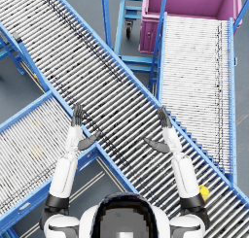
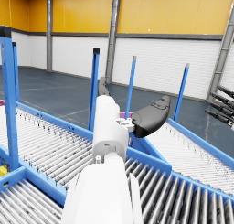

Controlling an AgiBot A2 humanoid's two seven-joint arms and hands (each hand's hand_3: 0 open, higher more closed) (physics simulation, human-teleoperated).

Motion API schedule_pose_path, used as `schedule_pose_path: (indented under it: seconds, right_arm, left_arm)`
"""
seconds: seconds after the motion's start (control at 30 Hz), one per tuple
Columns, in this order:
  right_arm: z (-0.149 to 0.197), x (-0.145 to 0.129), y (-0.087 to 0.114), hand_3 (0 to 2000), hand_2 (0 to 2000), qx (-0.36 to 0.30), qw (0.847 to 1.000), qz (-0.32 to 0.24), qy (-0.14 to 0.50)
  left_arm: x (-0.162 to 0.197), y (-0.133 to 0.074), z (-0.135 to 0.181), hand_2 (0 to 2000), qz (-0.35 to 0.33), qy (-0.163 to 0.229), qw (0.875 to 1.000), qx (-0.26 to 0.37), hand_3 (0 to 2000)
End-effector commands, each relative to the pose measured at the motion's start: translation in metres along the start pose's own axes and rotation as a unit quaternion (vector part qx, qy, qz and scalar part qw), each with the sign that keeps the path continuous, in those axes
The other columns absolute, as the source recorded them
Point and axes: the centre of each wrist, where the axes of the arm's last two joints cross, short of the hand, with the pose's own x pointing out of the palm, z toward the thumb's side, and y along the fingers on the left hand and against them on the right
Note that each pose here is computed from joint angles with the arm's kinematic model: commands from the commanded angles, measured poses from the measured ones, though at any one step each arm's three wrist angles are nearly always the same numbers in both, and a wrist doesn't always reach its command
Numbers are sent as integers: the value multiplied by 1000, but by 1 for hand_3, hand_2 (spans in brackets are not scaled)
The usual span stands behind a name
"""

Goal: Pick up the oil and place it on the left assembly line, put the cola on the right, and keep Sprite still

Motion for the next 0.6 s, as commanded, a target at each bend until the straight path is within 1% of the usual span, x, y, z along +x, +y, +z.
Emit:
schedule_pose_path:
  seconds: [0.03, 0.6]
  right_arm:
    - [0, 0, 0, 0, 0, 0, 1000, 0, 0]
    - [0, 0, 0, 0, 0, 0, 1000, 0, 0]
  left_arm:
    - [0, 0, 0, 0, 0, 0, 1000, 0, 0]
    - [0, 0, 0, 0, 0, 0, 1000, 0, 0]
